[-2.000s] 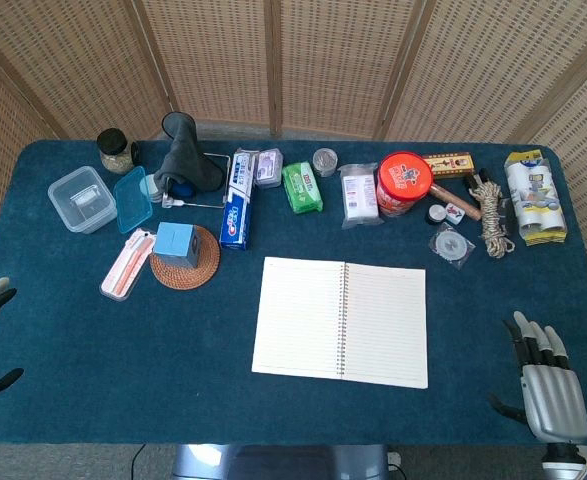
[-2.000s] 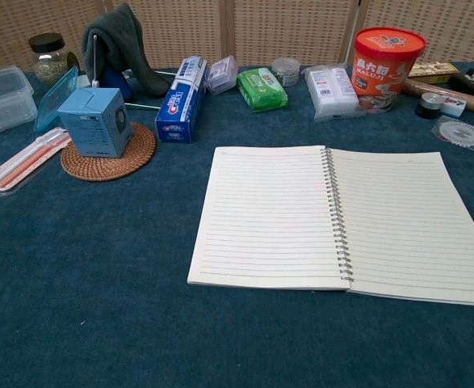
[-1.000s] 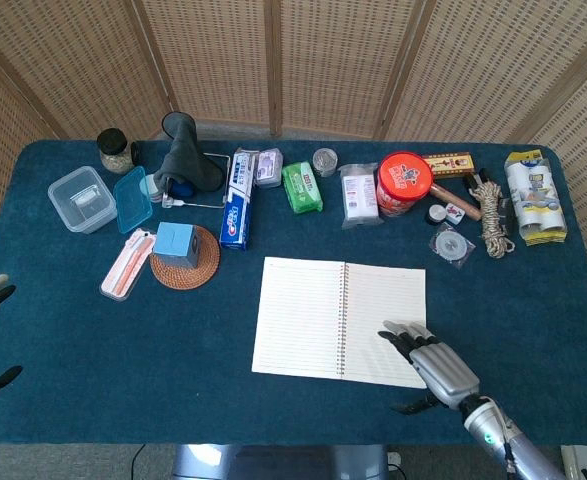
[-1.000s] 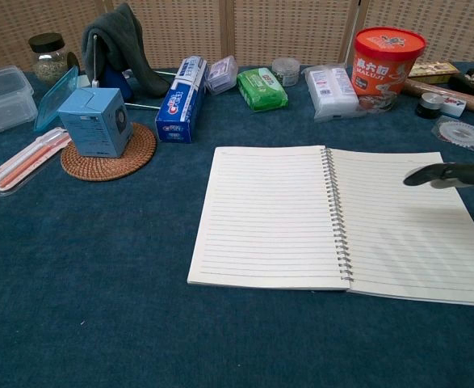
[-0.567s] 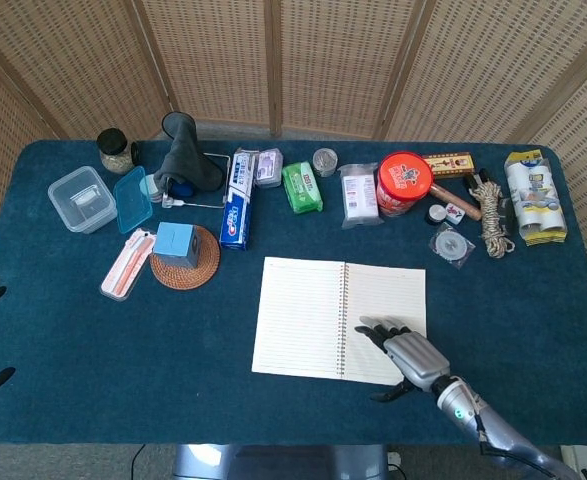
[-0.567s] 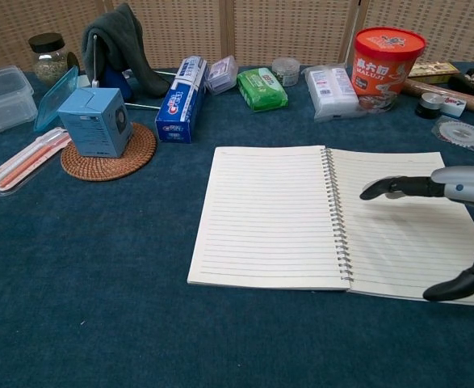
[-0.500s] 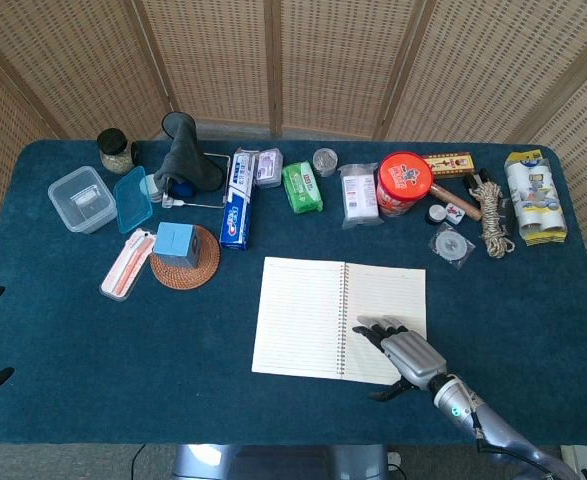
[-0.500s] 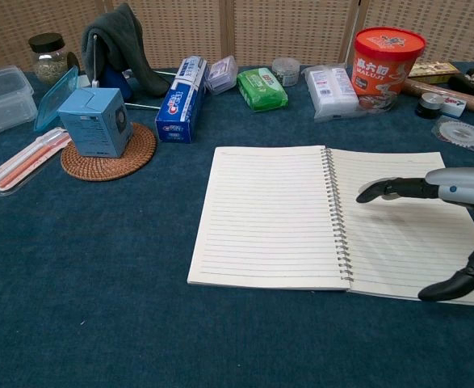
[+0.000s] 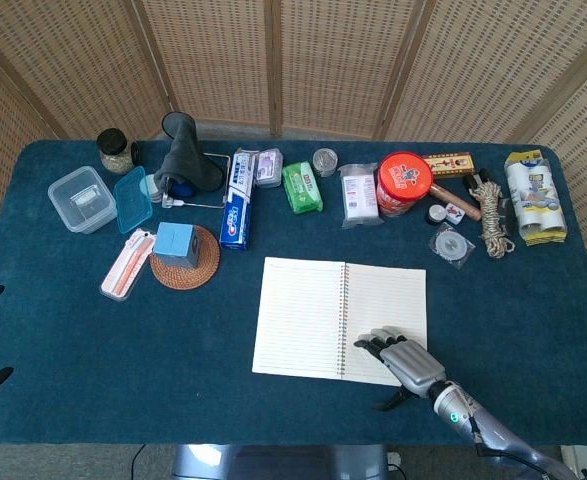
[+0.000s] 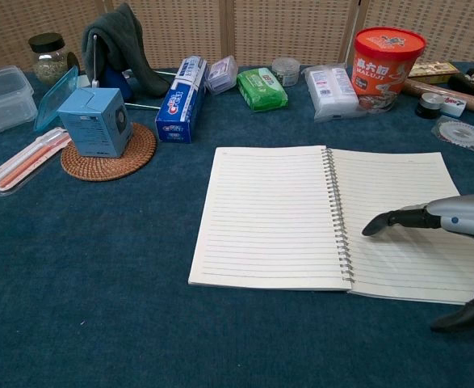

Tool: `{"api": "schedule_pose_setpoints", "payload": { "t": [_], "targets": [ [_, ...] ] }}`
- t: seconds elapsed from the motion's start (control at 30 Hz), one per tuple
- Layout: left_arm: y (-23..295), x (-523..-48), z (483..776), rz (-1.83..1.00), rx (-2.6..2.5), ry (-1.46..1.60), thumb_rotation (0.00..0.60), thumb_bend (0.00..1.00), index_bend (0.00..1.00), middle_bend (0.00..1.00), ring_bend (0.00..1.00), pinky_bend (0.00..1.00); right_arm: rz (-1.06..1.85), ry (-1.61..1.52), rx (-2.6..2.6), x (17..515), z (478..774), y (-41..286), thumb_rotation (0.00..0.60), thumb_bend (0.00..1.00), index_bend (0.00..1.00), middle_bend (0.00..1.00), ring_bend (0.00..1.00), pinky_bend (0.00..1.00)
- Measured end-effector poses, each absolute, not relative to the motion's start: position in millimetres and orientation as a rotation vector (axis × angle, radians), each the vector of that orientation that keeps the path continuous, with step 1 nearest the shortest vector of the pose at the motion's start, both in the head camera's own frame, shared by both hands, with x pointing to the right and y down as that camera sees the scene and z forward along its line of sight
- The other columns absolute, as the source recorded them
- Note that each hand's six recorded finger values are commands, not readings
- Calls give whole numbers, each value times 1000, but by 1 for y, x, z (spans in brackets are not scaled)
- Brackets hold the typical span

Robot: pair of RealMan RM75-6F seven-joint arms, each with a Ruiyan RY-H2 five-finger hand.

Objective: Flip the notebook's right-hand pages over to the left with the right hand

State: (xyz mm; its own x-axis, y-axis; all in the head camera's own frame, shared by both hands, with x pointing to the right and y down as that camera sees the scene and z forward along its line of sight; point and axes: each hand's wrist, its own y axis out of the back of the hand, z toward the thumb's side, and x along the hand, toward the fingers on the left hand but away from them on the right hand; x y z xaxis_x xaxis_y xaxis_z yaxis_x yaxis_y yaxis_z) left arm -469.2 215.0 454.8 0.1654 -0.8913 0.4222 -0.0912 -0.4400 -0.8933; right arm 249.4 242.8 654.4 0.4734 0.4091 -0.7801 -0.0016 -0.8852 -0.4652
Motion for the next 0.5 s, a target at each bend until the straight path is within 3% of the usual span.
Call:
{"api": "schedule_pose_setpoints", "payload": {
  "t": [0.5],
  "targets": [
    [215,-466,453,-1345,-1698,950,600,25,0,0,0,41,1471,-305,-2294,280,643,270,449,124,114,230,50,0]
  ]
}}
